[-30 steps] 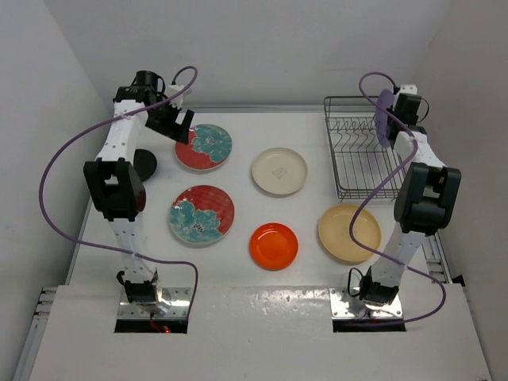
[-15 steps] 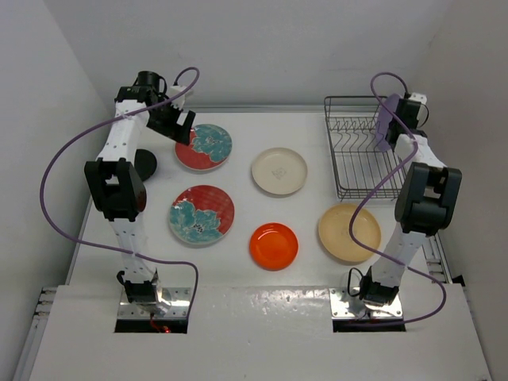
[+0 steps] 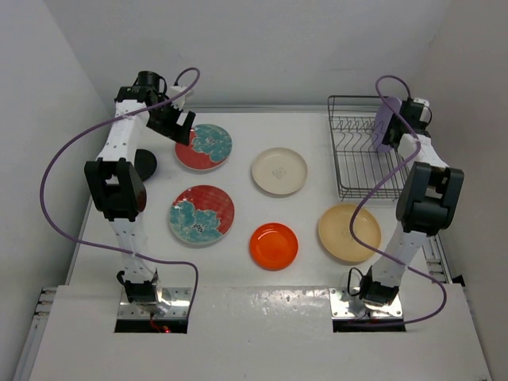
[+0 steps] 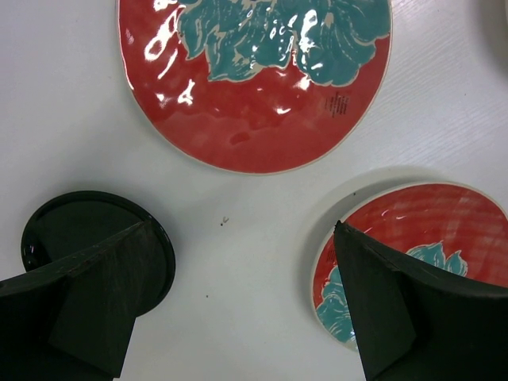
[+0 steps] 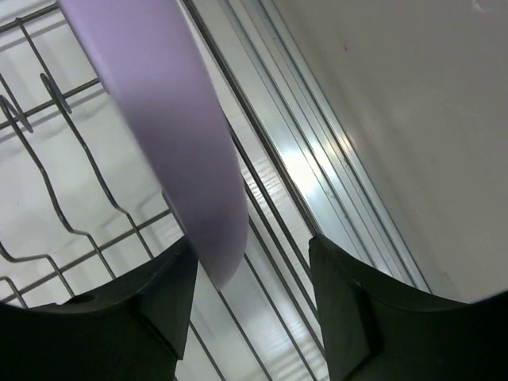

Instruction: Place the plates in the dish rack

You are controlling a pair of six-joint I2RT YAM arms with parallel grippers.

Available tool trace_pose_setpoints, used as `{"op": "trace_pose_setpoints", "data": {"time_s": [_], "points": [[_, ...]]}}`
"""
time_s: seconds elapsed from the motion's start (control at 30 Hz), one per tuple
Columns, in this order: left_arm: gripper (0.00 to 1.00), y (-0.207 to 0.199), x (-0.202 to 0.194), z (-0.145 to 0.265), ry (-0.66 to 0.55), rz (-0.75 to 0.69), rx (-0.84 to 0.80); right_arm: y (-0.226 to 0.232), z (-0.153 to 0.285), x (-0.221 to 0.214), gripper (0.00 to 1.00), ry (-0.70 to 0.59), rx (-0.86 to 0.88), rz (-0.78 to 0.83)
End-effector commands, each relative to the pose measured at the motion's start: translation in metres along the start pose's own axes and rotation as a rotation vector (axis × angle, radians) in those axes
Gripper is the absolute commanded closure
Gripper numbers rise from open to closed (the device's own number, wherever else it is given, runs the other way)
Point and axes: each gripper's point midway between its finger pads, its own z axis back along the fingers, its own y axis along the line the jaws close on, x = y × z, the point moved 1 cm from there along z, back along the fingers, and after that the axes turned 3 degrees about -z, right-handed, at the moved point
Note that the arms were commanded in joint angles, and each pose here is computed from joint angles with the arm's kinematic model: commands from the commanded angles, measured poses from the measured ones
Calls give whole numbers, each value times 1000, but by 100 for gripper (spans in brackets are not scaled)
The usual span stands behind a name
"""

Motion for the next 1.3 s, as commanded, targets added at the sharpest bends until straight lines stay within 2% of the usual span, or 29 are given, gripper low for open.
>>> {"op": "trace_pose_setpoints", "data": {"time_s": [0.0,0.2,0.23,0.27,0.33,0.4,0.43,0.47,0.5,0.53,0.63,0.67,0.73,0.77,1.0,1.03,1.1,1.2,1.27], "points": [[0,-3,10,10,-26,-20,9,-7,31,38,42,-100,22,-30],[0,-4,9,14,-26,-29,9,-18,54,53,31,-126,16,-94],[0,-4,11,18,-34,-32,13,-18,63,59,27,-145,29,-100],[0,-5,8,16,-25,-29,8,-19,73,65,18,-164,43,-115],[0,-9,10,15,-25,-45,3,-16,83,62,11,-165,58,-138],[0,-12,3,14,-5,-39,-9,-17,112,77,5,-223,92,-199],[0,-17,6,17,-13,-59,-10,-14,114,60,5,-189,117,-227],[0,-17,2,14,0,-72,-18,-18,140,71,3,-242,139,-283],[0,-27,-3,13,24,-91,-31,-20,146,68,1,-247,144,-309],[0,-33,-6,8,46,-127,-34,-25,163,52,1,-241,150,-364],[4,-49,-18,5,85,-166,-60,-31,174,17,1,-167,180,-539],[9,-56,-18,6,86,-188,-68,-31,173,-21,1,-64,190,-587],[10,-63,-25,4,105,-192,-85,-37,179,-39,2,-11,195,-655],[10,-69,-24,5,103,-189,-89,-37,185,-73,2,70,176,-659],[10,-90,-26,10,96,-201,-95,-53,197,-182,5,276,57,-710],[10,-92,-27,15,89,-203,-92,-52,198,-208,6,333,39,-720],[10,-93,-27,22,80,-205,-87,-53,200,-228,6,367,19,-716],[10,-96,-29,34,59,-230,-77,-70,196,-257,8,397,-102,-694],[10,-92,-30,39,47,-224,-64,-75,192,-264,9,393,-128,-667]]}}
